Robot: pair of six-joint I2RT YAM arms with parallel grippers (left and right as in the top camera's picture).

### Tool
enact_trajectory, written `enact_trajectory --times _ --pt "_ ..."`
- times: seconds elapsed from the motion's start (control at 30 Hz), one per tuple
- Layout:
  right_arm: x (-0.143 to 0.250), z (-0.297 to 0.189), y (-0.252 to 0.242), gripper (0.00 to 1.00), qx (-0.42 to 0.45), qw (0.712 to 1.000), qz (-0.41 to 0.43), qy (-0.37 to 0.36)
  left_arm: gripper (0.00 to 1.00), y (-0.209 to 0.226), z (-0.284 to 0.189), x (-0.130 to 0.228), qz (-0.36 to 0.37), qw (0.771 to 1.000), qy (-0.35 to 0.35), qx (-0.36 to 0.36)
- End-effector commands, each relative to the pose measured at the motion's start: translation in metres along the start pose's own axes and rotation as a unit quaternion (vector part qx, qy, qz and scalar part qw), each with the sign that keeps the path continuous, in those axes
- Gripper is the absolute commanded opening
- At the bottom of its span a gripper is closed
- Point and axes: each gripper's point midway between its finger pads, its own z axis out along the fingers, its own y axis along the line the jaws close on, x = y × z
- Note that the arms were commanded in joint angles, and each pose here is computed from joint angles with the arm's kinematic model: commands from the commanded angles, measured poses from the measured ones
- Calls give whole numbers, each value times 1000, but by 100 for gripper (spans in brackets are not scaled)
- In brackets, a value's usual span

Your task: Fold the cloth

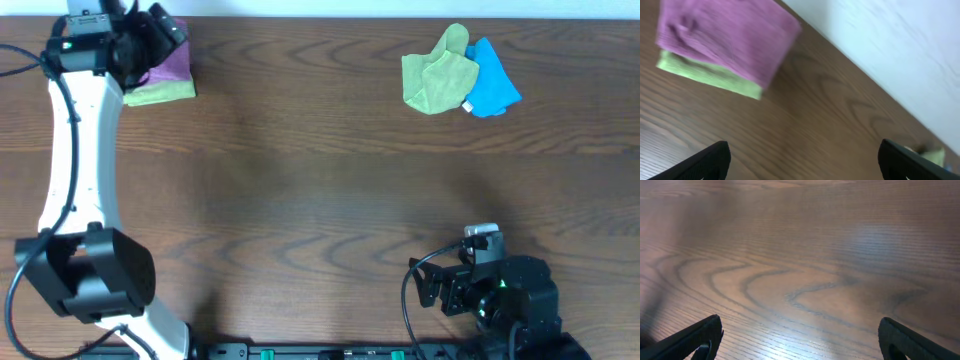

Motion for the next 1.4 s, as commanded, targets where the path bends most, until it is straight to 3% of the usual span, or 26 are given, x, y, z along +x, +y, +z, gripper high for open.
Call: enact_trajectory --times 0.0,0.13,0.3,0.4,0.63,0.77,1.0,1.17,1.37 --pt "-1 -1 -3 99 6 1000 11 -5 95 -20 -11 18 12 998 37 39" --pt "-1 -1 -3 99 6 1000 11 -5 95 -35 -9 56 45 995 82 31" --pt "-1 -1 -3 99 6 1000 11 -5 95 -45 0 113 140 984 92 -59" --pt "-1 -1 -3 99 6 1000 11 -5 95 -49 7 146 180 975 100 -78" --pt "-1 -1 -3 99 6 1000 11 -5 95 -48 -10 181 217 976 -1 -23" --pt "-1 -1 -3 99 6 1000 11 -5 95 -15 -33 186 208 976 -63 16" --pt "-1 -1 -3 99 6 1000 11 -5 95 72 -65 194 188 974 -129 8" --pt "-1 -1 -3 99 6 1000 11 -5 95 114 -84 213 255 954 -157 24" --pt "-1 -1 -3 99 6 1000 11 -5 95 147 -84 247 310 940 -142 22"
